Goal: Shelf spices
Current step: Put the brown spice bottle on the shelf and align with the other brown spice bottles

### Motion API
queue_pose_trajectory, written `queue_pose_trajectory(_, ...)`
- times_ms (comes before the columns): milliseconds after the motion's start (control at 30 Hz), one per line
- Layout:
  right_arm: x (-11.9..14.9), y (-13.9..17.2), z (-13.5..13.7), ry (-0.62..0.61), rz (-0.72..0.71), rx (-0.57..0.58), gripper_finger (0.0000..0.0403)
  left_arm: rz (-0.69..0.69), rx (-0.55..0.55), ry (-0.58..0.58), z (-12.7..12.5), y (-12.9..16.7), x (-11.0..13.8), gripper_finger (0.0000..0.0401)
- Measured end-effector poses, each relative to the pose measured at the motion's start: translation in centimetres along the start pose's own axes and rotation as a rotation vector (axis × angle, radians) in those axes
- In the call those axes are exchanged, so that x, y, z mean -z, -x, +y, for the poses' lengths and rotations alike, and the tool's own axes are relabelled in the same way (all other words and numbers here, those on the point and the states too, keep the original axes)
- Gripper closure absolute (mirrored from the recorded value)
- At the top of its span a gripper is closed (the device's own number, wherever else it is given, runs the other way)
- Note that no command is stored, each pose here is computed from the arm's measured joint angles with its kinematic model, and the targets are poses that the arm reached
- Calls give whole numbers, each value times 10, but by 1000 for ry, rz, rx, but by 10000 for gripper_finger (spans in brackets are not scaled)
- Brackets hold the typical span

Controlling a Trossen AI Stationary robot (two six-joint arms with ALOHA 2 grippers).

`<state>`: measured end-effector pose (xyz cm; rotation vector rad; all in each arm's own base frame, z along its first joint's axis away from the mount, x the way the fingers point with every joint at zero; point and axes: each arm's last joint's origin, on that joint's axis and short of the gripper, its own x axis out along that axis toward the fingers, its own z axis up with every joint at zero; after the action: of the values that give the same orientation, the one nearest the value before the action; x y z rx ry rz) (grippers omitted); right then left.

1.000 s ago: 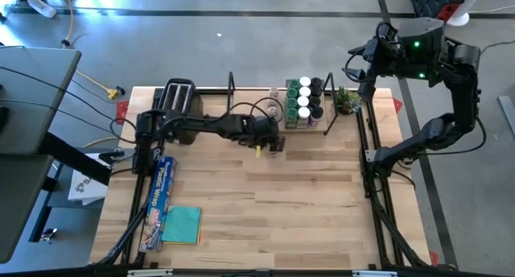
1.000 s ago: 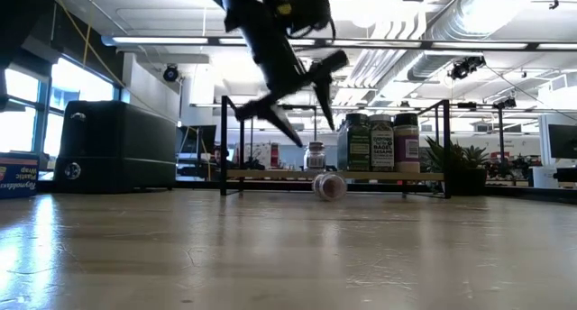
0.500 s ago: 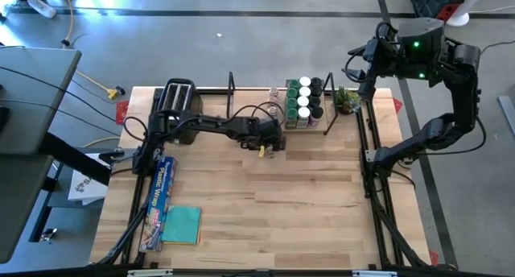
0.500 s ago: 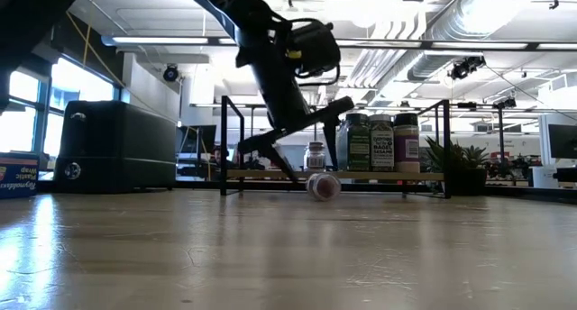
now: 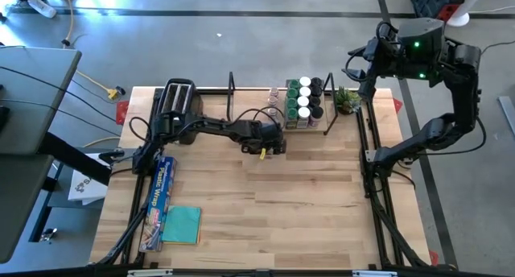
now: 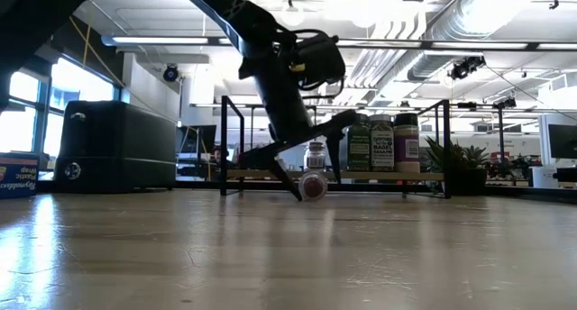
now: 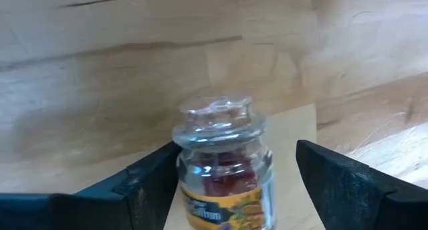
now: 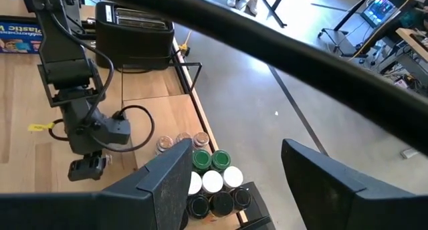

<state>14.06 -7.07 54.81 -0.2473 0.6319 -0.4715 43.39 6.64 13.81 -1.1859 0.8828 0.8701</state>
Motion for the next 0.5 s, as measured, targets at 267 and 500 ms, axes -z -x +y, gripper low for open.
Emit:
queue_pose_trajectory(267, 0, 0, 0, -4, 1, 0, 178, -28, -22, -38, 1, 1, 4, 199)
queue_pose_trajectory(500, 0, 0, 0, -6, 3, -1, 178, -166, -19, -128, -9, 26, 18, 219)
